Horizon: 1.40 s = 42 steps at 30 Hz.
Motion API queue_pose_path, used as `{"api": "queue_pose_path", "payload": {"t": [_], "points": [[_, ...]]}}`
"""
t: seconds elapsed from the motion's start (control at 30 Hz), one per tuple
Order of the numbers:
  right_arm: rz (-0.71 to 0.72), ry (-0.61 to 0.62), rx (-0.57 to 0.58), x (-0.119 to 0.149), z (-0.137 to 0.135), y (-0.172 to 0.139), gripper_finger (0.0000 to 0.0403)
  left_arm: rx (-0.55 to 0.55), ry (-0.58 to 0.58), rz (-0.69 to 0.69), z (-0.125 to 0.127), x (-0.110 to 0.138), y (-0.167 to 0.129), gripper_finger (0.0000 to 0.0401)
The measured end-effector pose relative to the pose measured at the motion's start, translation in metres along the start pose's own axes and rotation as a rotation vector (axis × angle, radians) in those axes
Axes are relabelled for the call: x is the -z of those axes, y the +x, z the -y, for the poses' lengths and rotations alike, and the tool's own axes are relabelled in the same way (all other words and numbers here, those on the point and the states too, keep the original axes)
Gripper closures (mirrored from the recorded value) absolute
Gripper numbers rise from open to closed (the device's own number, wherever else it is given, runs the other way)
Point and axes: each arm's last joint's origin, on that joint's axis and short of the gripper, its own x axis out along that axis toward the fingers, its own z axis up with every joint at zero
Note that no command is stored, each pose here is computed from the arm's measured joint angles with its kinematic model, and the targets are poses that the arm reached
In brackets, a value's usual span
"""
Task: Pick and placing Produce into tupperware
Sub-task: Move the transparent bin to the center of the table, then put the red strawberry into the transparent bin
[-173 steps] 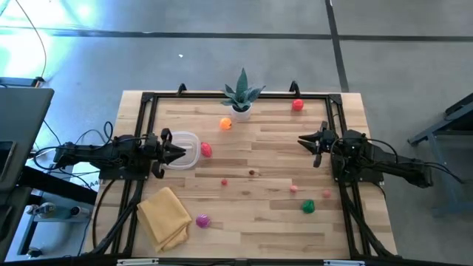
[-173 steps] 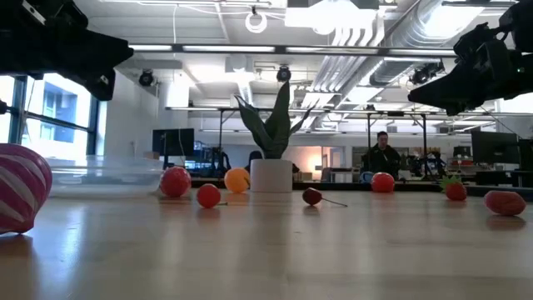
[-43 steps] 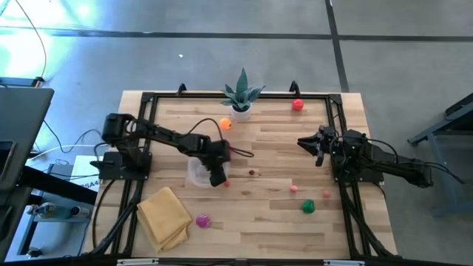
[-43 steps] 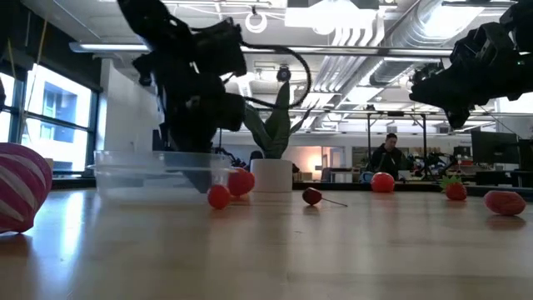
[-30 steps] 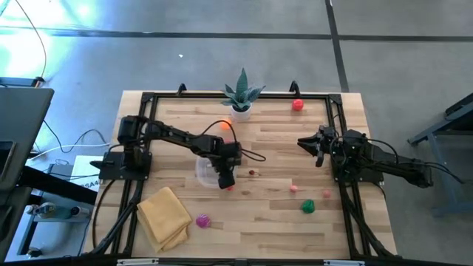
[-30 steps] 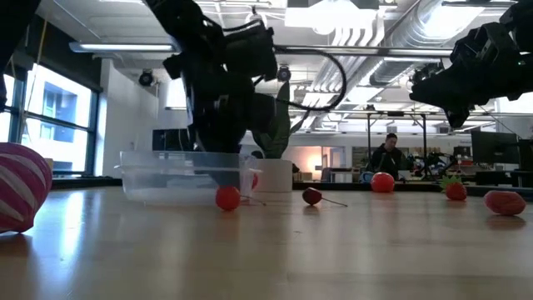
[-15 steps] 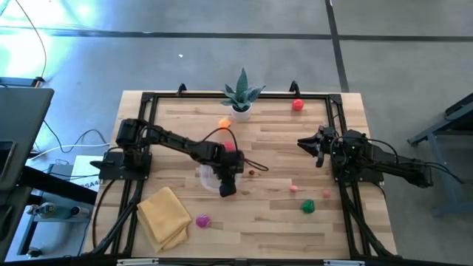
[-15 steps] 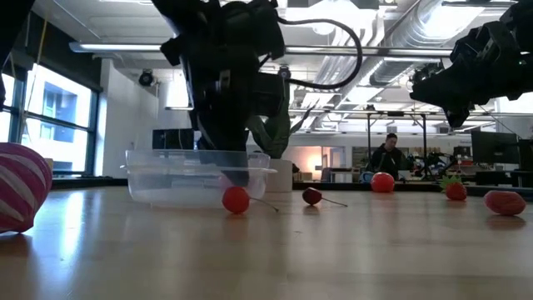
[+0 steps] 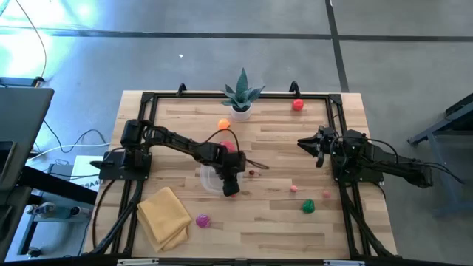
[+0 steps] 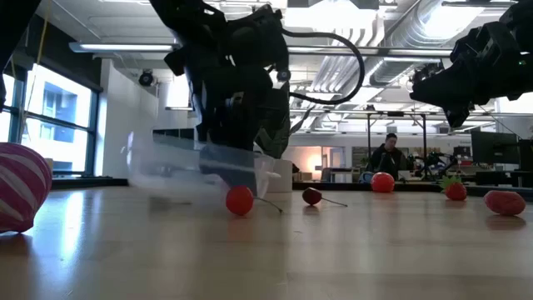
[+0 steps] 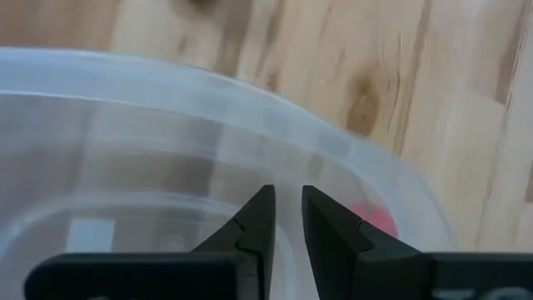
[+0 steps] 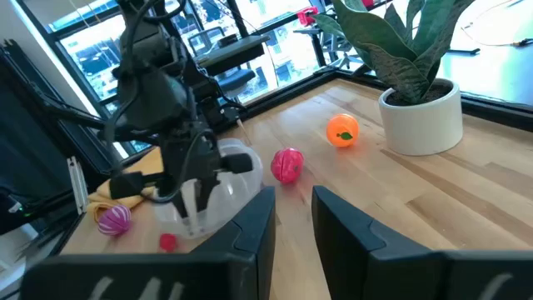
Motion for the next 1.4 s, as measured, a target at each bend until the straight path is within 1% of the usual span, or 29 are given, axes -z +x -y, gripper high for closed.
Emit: {"api": "queue_pose_path", "payload": {"t": [0.23,0.6,0.77,0.97,1.1,1.17,1.23,1.3,1.37,1.4], "points": [[-0.009,0.002,0.000,0.001,0.000,0.001,0.0332,0.046,0.009,0.068,0.006,-0.010,-0.001,0.0348],[-0.009,0.004,0.000,0.001,0.000,0.001,0.0332,0.033,0.052,0.111,0.012,-0.021,-0.009,0.0348],[-0.009,0.004,0.000,0.001,0.000,0.001,0.0332,-0.038,0.051,0.093,0.015,-0.027,-0.017,0.0348],[-0.009,0.004,0.000,0.001,0.000,0.001,0.0332,-0.137,0.058,0.074,0.021,-0.037,-0.034,0.0348],[-0.009,0.007,0.000,0.001,0.000,0.001,0.0332,-0.217,0.089,0.059,0.028,-0.044,-0.054,0.0348],[-0.009,0.008,0.000,0.001,0.000,0.001,0.0332,-0.269,0.093,0.026,0.030,-0.043,-0.065,0.0348],[-0.009,0.008,0.000,0.001,0.000,0.001,0.0332,-0.298,0.106,0.040,0.033,-0.046,-0.075,0.0348],[-0.008,0.008,0.000,0.001,0.000,0.001,0.0332,-0.330,0.108,0.019,0.034,-0.042,-0.090,0.0348],[-0.008,0.008,-0.001,0.000,0.000,0.001,0.0332,-0.340,0.113,0.051,0.038,-0.041,-0.105,0.0348],[-0.009,0.008,0.000,0.001,0.000,0.001,0.0332,-0.360,0.112,0.045,0.038,-0.037,-0.112,0.0348]]}}
